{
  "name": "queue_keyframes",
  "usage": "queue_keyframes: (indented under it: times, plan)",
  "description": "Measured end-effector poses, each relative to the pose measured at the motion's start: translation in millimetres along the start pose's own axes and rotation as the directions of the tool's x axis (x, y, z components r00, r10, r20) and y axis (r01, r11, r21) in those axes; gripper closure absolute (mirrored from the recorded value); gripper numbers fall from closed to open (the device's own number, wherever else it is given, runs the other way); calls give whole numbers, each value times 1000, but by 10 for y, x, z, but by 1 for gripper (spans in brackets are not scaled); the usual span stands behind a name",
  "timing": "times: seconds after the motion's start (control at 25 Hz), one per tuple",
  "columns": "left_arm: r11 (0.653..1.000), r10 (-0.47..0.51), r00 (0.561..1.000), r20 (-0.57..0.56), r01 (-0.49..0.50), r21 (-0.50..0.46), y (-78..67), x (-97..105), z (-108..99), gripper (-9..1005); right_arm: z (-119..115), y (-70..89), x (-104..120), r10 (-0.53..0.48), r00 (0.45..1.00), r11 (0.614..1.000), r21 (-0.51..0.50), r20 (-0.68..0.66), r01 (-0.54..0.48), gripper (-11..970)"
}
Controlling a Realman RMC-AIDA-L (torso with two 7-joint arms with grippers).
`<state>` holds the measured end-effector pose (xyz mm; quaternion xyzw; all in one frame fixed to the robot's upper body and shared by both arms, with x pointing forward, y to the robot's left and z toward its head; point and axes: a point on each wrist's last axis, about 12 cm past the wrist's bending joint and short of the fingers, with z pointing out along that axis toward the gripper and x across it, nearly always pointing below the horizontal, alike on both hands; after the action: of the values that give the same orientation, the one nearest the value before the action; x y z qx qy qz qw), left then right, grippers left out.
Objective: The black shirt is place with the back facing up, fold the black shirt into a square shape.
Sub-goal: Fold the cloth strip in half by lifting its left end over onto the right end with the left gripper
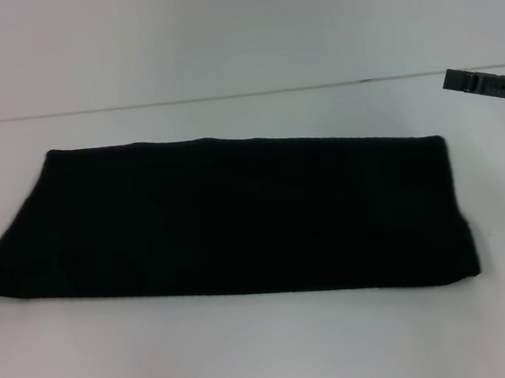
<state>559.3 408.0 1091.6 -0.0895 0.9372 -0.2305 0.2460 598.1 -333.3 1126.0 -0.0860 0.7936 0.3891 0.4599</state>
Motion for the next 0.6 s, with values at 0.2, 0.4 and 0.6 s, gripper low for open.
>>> queue_keyframes:
  times: [0.2,0.4,0.6]
  plan:
    - [998,-2,999,34,4,-58,151,-16,-199,996,18,9,-1,5,1000,1000,-2,4,-5,90]
    - [993,-21,998,58,27,-115,307,12,-393,997,35,17,-15,3,1000,1000,-4,5,-3,94]
    - [997,-31,998,49,35,-67,261,-5,-435,997,31,14,-36,-8,1000,1000,-3,7,8,98]
